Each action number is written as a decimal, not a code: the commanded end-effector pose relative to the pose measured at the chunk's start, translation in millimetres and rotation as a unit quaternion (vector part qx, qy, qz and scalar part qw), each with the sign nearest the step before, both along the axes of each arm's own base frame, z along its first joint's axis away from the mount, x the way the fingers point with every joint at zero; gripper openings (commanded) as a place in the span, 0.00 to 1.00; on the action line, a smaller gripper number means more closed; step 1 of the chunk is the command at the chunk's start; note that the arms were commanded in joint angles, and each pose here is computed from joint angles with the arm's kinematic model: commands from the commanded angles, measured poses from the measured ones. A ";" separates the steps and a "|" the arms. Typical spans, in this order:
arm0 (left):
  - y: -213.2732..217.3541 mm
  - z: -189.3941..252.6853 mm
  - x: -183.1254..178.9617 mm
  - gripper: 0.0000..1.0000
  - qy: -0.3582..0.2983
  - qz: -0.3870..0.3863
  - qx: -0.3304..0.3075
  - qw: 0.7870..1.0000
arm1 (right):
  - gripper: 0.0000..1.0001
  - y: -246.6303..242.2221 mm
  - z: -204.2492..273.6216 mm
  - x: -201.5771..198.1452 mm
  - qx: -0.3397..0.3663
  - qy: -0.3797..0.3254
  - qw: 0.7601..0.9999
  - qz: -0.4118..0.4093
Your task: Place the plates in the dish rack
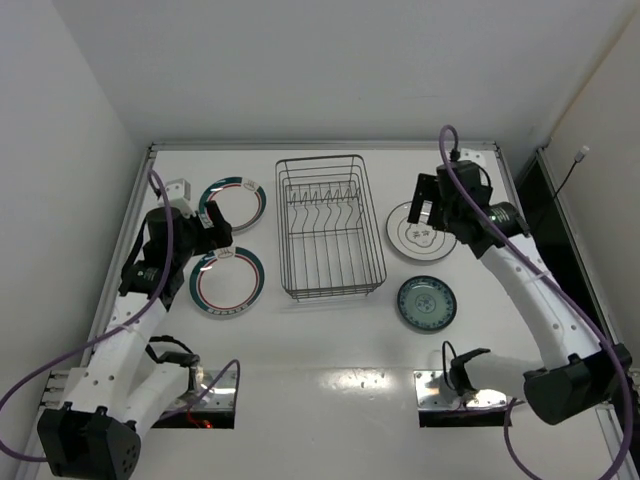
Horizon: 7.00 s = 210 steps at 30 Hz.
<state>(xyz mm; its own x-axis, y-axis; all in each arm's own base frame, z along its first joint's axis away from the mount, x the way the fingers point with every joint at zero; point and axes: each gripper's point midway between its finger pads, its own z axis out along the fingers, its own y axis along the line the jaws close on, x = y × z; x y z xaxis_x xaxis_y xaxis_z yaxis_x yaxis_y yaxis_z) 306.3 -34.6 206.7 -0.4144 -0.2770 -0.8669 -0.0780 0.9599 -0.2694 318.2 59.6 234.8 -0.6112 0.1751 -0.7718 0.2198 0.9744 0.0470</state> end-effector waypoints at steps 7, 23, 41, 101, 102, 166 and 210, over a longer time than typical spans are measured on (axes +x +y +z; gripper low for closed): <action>2.4 -0.6 6.9 1.00 -0.001 0.003 0.029 1.000 | 0.95 -97.3 -74.4 34.2 0.241 0.051 0.966 -0.074; 1.5 -14.6 11.0 1.00 0.022 0.005 0.028 0.999 | 0.80 -109.7 -206.3 45.1 0.339 0.179 0.914 -0.130; 4.7 -19.1 10.7 1.00 0.031 0.015 0.029 0.999 | 0.80 -88.7 -217.2 -73.6 0.272 0.219 0.924 -0.158; 14.2 -24.0 11.2 1.00 0.044 0.045 0.037 0.997 | 0.00 -2.8 48.7 85.1 0.062 -0.092 0.990 -0.087; 14.2 -24.0 11.2 1.00 0.044 0.045 0.037 0.997 | 0.00 1.3 33.5 94.5 0.045 -0.072 0.992 -0.091; 19.3 -30.0 9.1 1.00 0.057 0.060 0.042 0.996 | 0.57 -85.2 -150.7 29.1 0.306 0.105 0.941 -0.096; 19.2 -32.7 9.6 1.00 0.062 0.059 0.043 0.995 | 0.00 62.9 73.1 110.4 -0.065 -0.133 0.987 -0.064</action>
